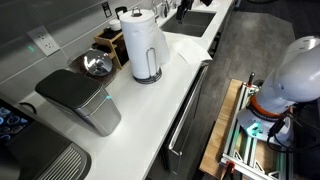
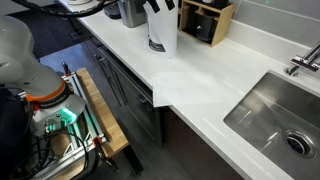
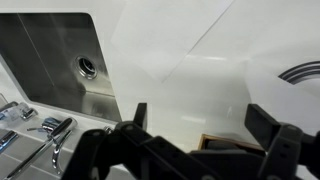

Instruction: Remove a piece of paper towel from the paper towel roll and put it on the counter

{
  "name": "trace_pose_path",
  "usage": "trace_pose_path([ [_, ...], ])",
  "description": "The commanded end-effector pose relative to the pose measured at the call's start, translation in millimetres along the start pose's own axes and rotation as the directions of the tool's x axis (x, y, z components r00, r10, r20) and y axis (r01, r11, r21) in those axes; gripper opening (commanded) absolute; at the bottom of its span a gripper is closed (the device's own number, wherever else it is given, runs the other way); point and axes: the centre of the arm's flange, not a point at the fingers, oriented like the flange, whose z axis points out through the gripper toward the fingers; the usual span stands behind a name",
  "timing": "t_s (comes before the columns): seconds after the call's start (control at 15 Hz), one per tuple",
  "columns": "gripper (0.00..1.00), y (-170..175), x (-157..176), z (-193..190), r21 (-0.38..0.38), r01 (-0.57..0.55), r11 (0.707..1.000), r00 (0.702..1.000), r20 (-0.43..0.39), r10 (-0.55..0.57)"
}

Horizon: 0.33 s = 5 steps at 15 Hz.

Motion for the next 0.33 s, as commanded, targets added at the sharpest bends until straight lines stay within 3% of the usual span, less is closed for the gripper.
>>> trace_pose_path([
  [0.0,1.00,1.4,-1.1,-15.9,0.037,-0.041,0.998,0.998,0.046,0.039],
  [0.27,1.00,3.7,0.4,-11.7,0.018,-0.030,0.999,0.999,0.026,0.029],
])
